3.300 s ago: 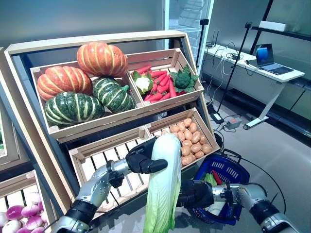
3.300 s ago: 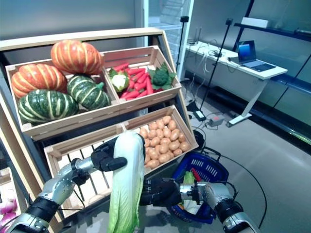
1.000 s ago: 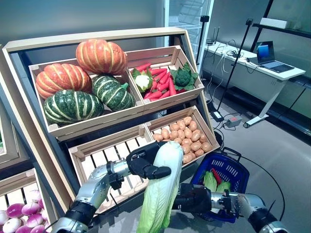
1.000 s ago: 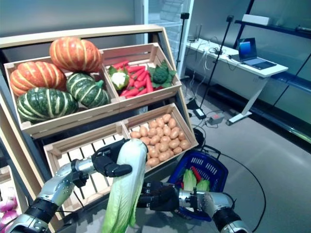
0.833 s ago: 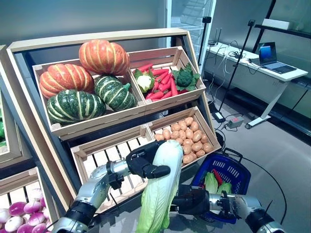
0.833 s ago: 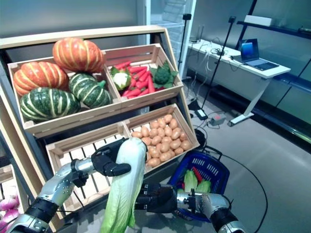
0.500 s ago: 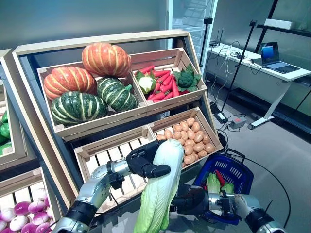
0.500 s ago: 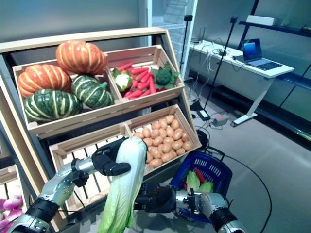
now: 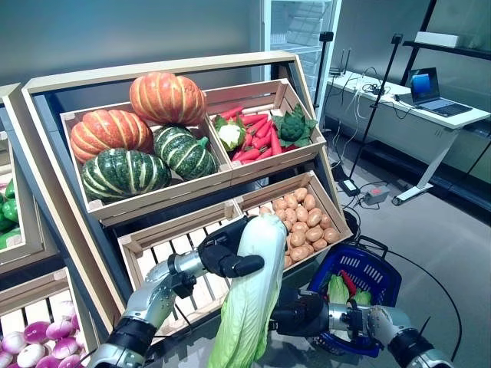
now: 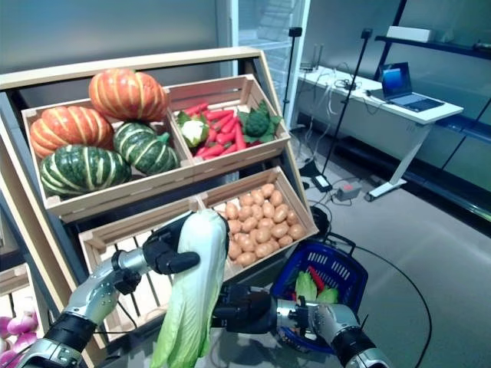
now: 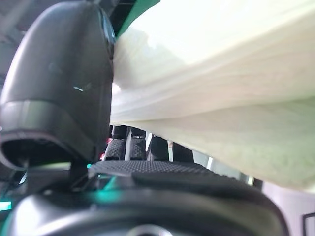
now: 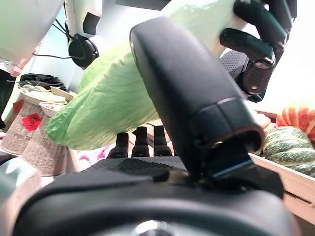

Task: Put vegetables into the basket

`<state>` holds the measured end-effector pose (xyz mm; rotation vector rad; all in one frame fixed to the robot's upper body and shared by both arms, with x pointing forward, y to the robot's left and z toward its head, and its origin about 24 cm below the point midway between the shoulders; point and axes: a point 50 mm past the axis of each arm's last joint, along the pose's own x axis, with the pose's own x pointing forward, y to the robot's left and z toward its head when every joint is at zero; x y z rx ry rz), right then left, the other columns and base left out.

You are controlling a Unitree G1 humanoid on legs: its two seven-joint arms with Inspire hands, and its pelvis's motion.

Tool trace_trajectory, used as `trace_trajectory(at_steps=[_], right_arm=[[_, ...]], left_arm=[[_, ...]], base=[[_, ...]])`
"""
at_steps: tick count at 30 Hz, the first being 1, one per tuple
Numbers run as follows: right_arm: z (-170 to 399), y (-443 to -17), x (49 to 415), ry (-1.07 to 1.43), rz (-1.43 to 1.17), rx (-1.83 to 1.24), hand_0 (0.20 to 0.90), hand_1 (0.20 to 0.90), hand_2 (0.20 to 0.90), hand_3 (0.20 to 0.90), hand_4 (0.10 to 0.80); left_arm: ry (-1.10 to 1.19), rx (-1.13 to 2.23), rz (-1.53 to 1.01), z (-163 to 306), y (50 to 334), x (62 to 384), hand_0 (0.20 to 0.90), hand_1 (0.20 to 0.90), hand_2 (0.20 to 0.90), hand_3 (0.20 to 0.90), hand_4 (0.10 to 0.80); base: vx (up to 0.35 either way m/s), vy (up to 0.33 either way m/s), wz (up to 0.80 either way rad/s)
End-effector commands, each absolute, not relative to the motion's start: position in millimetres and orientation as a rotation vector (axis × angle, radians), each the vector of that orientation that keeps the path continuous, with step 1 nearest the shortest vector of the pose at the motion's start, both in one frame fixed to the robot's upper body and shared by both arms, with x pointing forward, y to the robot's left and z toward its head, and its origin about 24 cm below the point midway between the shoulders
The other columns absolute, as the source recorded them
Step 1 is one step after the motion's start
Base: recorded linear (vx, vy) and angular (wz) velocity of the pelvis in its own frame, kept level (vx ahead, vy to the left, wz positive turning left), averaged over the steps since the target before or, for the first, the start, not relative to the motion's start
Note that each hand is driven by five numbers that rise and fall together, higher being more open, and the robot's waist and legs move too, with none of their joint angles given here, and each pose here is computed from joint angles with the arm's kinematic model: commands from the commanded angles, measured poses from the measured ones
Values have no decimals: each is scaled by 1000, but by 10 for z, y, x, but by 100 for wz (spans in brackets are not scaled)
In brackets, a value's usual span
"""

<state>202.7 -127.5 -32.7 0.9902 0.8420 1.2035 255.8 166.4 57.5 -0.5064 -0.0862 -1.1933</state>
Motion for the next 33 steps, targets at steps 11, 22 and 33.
trace_trajectory(at_steps=[11, 22, 33], right_arm=[[844, -435, 2393, 149, 1582, 1461, 300, 300, 300, 300, 400], [771, -453, 2393, 192, 1546, 1434, 300, 300, 300, 300, 400], [645, -526, 2402, 223, 1475, 1409, 300, 300, 300, 300, 400]], left_arm=[[-278, -710, -1153, 676, 1361, 2782, 300, 300, 300, 300, 400], [-250, -706, -1178, 649, 1324, 2747, 300, 300, 300, 300, 400], [-211, -686, -1154, 606, 1411, 2738, 900, 900, 900, 900, 800]], base=[[0, 0, 0], [0, 0, 0], [0, 0, 0]])
